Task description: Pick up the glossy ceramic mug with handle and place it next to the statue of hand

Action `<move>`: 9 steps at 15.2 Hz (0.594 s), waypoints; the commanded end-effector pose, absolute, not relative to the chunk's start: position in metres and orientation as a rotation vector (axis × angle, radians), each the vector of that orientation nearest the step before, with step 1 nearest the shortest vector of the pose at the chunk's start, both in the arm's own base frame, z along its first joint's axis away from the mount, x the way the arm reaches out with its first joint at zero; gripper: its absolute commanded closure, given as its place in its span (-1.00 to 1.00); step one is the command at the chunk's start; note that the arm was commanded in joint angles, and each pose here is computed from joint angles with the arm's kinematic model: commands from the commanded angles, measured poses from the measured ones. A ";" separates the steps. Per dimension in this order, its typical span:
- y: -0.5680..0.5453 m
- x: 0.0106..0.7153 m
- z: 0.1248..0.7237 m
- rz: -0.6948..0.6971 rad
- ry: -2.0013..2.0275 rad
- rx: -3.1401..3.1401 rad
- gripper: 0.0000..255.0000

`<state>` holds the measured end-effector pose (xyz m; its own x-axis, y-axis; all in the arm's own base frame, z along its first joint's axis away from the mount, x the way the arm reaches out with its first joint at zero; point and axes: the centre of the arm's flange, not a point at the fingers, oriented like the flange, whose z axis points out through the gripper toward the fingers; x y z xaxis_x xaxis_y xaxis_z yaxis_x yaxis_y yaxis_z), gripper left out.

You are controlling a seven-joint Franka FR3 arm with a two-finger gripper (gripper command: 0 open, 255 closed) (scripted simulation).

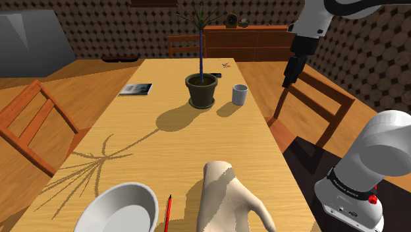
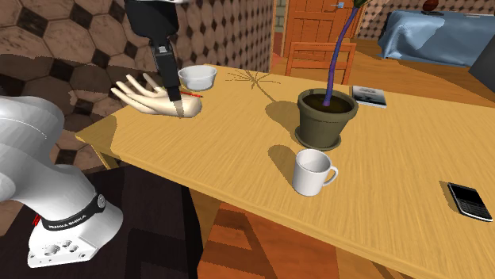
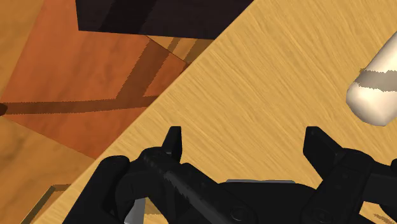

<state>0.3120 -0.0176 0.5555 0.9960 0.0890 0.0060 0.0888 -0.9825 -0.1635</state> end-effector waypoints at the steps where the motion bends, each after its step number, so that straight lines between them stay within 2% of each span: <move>1: -0.018 0.312 0.555 0.002 -0.133 -2.974 -1.00; 9: -0.036 0.396 0.502 -0.016 -0.151 -3.037 -1.00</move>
<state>0.3848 -0.0304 0.5116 0.9952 0.0971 0.0137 0.0981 -0.9892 -0.1092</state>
